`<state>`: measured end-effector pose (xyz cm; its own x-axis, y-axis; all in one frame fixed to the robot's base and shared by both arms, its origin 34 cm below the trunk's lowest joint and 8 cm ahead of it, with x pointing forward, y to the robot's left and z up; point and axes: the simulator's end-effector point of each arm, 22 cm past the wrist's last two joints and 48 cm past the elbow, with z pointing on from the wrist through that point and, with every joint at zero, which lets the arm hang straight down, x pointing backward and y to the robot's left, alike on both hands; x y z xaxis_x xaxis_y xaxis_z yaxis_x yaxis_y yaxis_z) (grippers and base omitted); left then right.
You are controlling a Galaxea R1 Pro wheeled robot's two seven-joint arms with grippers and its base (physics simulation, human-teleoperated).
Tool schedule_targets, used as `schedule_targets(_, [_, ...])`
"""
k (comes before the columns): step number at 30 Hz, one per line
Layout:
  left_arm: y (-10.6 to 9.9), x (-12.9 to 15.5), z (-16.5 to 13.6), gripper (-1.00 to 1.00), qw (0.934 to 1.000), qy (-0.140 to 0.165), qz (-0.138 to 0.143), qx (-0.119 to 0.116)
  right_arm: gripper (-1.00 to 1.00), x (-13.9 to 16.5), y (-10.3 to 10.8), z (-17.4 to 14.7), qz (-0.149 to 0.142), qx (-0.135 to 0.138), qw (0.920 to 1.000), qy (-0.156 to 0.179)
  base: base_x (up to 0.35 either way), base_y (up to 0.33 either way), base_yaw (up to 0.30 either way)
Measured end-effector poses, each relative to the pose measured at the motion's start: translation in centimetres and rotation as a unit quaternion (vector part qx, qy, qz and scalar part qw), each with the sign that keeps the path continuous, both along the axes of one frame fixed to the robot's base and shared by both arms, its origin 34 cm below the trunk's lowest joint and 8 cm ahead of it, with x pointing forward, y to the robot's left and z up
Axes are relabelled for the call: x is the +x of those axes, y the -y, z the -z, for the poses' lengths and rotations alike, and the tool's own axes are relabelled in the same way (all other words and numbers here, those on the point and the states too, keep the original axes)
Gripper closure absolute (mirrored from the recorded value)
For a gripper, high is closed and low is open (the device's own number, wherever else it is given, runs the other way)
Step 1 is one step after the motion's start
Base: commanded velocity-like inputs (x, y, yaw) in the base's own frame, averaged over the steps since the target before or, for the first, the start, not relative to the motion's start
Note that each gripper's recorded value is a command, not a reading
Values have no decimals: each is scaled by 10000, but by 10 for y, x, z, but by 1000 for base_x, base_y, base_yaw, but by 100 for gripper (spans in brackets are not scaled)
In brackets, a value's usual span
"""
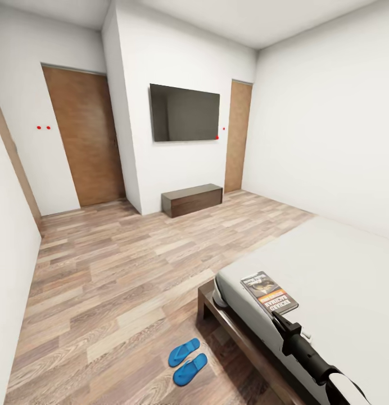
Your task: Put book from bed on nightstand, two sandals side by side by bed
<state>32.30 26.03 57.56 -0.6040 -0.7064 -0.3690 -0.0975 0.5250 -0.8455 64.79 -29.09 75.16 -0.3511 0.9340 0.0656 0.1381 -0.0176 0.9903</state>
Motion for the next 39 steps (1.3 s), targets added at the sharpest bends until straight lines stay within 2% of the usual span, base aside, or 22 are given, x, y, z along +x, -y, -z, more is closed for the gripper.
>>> schedule_targets(4, [2,0,4,-100,9996,45,-242,151,100,0,0,1,0,-1,10000,-8,0,0,241])
schedule_targets(6, [5,-1,7,-100,9990,75,-335,302,100,0,0,1,0,0,10000,-12,0,0,241])
schedule_targets(11, [6,-4,13,-100,9978,34,-466,479,100,0,0,2,0,0,10000,-21,0,0,241])
schedule_targets(16, [4,-7,16,-100,9968,-11,-570,560,100,0,0,3,0,0,10000,-30,0,0,242])
schedule_targets(21, [-4,-8,18,-100,9946,-43,-832,615,100,-1,0,4,0,0,10000,-40,0,0,241])
schedule_targets(26, [-9,-7,18,-100,9928,-25,-963,710,100,-1,0,5,0,0,10000,-49,0,0,241])
schedule_targets(39, [-8,-14,22,-100,9908,-67,-1057,840,100,-1,0,8,0,0,10000,-74,0,0,241])
